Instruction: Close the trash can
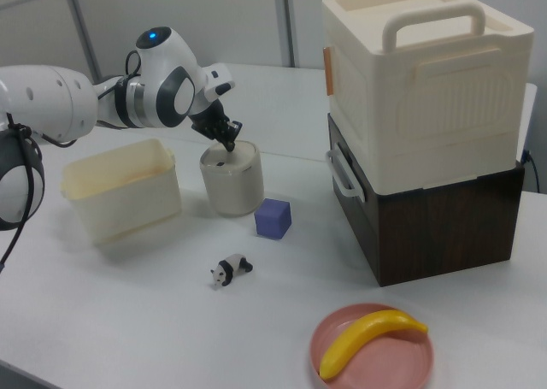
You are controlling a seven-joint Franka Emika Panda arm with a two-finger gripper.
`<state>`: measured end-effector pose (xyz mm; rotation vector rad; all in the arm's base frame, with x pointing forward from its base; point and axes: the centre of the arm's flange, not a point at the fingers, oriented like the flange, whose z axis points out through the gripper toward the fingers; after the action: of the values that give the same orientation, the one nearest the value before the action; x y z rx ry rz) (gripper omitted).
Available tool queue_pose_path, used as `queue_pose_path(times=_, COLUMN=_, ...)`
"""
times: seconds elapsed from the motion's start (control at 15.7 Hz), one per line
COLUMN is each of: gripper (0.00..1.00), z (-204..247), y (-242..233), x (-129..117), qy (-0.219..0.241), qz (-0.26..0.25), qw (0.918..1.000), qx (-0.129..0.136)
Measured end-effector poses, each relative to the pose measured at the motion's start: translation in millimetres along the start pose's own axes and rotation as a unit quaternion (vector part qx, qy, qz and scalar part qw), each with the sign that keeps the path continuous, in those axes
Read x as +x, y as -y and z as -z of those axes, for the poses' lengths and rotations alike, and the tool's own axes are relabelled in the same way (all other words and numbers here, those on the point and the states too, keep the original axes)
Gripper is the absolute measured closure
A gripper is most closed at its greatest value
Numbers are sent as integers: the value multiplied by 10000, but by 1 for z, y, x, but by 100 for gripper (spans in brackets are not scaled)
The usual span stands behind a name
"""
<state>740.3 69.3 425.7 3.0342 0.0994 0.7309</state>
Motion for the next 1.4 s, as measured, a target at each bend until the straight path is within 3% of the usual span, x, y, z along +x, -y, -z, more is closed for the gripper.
queue_pose_path(times=0.45, gripper=99, z=11, y=1, x=-4, qy=62, qz=1, qw=10000, qx=10)
queue_pose_path(times=0.64, gripper=94, z=41, y=-10, x=-3, qy=311, qz=-55, qw=9995, qx=-90)
queue_pose_path(times=0.76, gripper=79, z=71, y=-17, x=-5, qy=584, qz=-99, qw=9981, qx=-184)
queue_pose_path(times=0.89, gripper=57, z=104, y=-21, x=-13, qy=1023, qz=-120, qw=9943, qx=-285)
queue_pose_path(times=1.21, gripper=6, z=177, y=-26, x=-46, qy=2101, qz=-176, qw=9762, qx=-502)
queue_pose_path(times=1.27, gripper=0, z=185, y=-26, x=-52, qy=2227, qz=-181, qw=9733, qx=-521)
queue_pose_path(times=1.4, gripper=0, z=192, y=-25, x=-62, qy=2426, qz=-204, qw=9686, qx=-497)
